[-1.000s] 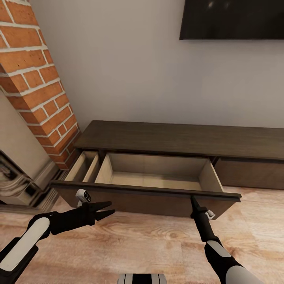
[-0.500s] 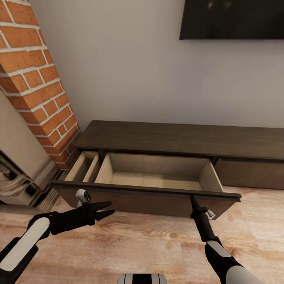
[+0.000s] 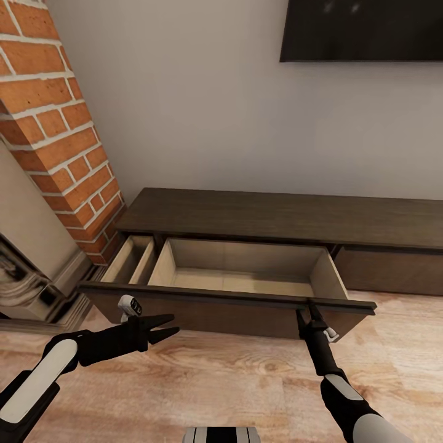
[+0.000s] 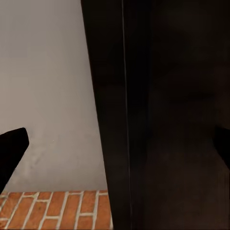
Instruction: Place each of the two pumpkins and all three candles from the living room inside a cabinet in the living room (use any cabinet), then make sure every cabinet is closed, and position the cauldron so it is next to a table in the living room.
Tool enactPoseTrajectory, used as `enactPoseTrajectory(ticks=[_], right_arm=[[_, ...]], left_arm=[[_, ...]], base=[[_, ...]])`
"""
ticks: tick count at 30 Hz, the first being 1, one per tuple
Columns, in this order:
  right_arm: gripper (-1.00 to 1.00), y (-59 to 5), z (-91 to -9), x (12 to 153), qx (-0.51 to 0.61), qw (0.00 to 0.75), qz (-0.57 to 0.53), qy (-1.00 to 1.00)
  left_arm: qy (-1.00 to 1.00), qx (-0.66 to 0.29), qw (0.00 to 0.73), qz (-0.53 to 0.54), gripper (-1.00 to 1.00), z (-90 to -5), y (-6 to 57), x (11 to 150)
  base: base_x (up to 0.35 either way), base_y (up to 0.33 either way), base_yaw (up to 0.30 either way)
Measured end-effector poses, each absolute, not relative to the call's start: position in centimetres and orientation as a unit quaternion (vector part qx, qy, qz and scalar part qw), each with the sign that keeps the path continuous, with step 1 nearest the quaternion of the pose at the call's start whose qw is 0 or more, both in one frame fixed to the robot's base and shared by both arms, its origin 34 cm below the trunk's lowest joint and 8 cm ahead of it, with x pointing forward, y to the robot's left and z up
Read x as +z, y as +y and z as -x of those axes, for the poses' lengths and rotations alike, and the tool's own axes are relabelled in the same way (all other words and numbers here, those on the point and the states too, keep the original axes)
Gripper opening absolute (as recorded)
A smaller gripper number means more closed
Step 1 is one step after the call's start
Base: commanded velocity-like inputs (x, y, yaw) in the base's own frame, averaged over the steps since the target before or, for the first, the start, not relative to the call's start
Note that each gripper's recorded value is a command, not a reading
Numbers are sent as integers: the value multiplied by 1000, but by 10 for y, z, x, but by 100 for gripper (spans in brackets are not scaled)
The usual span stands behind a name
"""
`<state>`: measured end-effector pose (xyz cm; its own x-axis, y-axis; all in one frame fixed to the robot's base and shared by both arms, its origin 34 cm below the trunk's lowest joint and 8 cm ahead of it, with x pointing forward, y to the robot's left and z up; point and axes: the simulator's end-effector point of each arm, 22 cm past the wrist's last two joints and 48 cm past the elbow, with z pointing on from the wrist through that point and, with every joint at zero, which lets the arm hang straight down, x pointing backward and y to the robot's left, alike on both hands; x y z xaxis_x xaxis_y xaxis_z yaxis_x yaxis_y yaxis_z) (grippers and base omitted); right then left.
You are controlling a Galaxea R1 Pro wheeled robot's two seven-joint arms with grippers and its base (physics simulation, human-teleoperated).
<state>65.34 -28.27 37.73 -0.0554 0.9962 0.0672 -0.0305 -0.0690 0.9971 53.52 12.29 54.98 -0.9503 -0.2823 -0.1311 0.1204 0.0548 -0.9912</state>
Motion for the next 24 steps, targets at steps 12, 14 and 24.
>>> enactPoseTrajectory(ticks=[12, 14, 24], right_arm=[[100, -283, -653, 377, 539, 476, -495, 488], [100, -283, -653, 377, 539, 476, -495, 488], [100, -282, -653, 376, 538, 475, -496, 488]], left_arm=[[711, -685, 147, 57, 100, -535, 123, 550], [711, -685, 147, 57, 100, -535, 123, 550], [711, -685, 147, 57, 100, -535, 123, 550]], base=[[-13, 0, 0], [-51, 0, 0], [-87, 0, 0]])
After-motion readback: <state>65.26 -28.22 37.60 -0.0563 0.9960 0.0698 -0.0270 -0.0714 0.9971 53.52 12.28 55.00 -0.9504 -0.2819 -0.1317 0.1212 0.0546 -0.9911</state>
